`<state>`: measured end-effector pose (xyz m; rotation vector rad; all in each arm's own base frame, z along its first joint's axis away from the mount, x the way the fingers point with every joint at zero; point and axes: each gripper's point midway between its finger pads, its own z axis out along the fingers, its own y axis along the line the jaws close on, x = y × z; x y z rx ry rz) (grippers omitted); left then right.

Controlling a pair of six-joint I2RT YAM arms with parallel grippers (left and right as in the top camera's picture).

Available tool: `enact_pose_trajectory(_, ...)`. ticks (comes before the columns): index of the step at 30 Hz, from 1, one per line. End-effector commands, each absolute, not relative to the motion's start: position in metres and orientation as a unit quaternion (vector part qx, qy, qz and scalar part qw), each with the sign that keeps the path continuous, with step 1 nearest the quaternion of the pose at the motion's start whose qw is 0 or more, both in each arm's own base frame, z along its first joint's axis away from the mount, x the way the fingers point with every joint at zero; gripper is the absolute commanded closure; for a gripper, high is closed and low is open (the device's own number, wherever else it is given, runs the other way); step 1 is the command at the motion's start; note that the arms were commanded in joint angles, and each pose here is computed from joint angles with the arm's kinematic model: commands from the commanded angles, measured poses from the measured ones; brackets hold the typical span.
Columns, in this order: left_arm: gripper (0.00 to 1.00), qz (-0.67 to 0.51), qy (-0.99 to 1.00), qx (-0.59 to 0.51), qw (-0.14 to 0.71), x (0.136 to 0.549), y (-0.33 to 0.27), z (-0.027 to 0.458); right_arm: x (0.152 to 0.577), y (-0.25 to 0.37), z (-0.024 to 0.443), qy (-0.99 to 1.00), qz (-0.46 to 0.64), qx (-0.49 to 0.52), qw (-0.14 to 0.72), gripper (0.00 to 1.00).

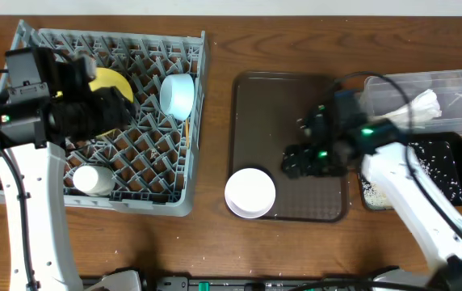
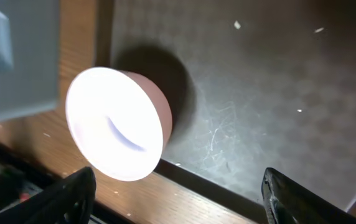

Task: Sort waste into correct bins and load items into the dishwasher
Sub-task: 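Reach the left gripper to the white bowl and grasp its rim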

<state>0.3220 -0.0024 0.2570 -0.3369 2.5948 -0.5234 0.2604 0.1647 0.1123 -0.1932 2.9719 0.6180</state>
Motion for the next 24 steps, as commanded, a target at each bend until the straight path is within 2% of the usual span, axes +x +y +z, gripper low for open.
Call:
enact_pose_trajectory(1, 0.41, -0.237, 0.946, -0.045, 0.217, 0.307, -0.034, 0.262, 0.271, 0.160, 0.102, 0.982, 0.172, -0.048, 0.060, 0.17)
enact_pose_trajectory(4, 0.41, -0.243, 0.954, -0.008, 0.178, 0.292, -0.057, 0.248, 0.292, 0.148, 0.113, 0.979, 0.182, -0.007, 0.094, 0.16)
enact_pose_trajectory(8, 0.46, -0.238, 0.960, 0.049, 0.140, 0.279, -0.092, 0.223, 0.322, 0.105, 0.150, 0.966, 0.190, 0.065, 0.160, 0.15)
enact_pose_trajectory(10, 0.46, -0.214, 0.967, 0.069, 0.118, 0.271, -0.106, 0.205, 0.335, 0.073, 0.174, 0.953, 0.196, 0.116, 0.200, 0.09)
enact_pose_trajectory(11, 0.46, -0.193, 0.972, 0.074, 0.110, 0.267, -0.111, 0.193, 0.338, 0.058, 0.184, 0.945, 0.198, 0.143, 0.216, 0.01)
enact_pose_trajectory(14, 0.46, -0.138, 0.980, 0.101, 0.101, 0.261, -0.124, 0.166, 0.340, 0.018, 0.205, 0.922, 0.210, 0.203, 0.253, 0.01)
enact_pose_trajectory(19, 0.46, -0.080, 0.979, 0.159, 0.095, 0.255, -0.153, 0.124, 0.330, -0.023, 0.208, 0.907, 0.203, 0.264, 0.257, 0.01)
enact_pose_trajectory(24, 0.46, -0.029, 0.978, 0.196, 0.056, 0.248, -0.171, 0.082, 0.321, -0.025, 0.202, 0.909, 0.200, 0.277, 0.237, 0.01)
